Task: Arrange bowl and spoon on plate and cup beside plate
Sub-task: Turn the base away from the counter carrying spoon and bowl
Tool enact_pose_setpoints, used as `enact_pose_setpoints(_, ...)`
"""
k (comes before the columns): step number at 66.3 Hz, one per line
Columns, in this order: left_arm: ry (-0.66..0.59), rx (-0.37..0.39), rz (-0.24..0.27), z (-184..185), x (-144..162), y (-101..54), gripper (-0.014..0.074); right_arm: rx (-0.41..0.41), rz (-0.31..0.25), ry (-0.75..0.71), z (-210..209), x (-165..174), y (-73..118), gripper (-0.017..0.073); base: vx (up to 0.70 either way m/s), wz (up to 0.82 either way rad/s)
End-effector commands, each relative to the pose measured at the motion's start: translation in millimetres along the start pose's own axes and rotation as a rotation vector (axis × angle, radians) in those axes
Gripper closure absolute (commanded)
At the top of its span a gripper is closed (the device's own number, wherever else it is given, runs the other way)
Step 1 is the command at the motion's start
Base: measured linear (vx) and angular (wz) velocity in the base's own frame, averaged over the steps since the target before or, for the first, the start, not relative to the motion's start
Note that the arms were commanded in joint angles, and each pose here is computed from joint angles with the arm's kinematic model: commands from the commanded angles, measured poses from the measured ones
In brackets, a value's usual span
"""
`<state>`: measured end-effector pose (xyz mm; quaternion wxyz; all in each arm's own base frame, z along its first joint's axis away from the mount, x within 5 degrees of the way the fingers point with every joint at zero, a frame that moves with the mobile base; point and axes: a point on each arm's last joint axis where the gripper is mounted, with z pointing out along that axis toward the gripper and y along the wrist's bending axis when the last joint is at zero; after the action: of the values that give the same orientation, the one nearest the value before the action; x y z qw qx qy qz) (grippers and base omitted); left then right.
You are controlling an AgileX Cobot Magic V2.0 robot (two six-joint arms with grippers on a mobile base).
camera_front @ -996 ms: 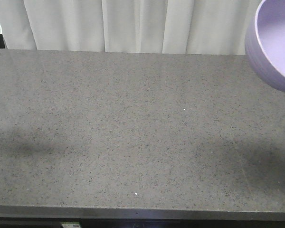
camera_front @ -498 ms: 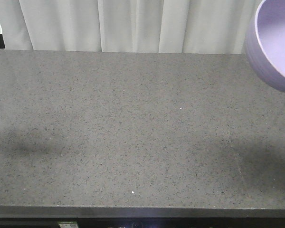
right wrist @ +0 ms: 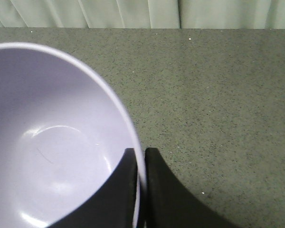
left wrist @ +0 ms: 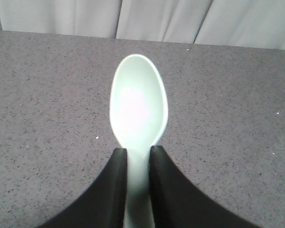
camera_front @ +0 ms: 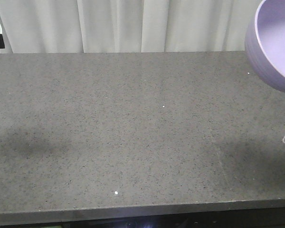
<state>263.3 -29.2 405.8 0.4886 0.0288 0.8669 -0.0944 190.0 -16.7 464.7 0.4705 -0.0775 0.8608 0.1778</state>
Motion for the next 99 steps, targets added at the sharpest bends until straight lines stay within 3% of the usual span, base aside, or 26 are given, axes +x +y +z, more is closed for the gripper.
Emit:
enact_pose_setpoints(1,-0.109,0.012,-0.01,-14.5,-13.5,-3.8,0.06,-0.007,-0.02,-0.095,-10.1,-10.3,8.7,0.0564,0.0,-0.2)
enact_pose_setpoints(99,-0.109,0.012,-0.01,-14.5,-13.5,-3.8,0.06,-0.007,-0.02,-0.095,-10.1,-10.3,8.7,0.0564,-0.01,-0.27)
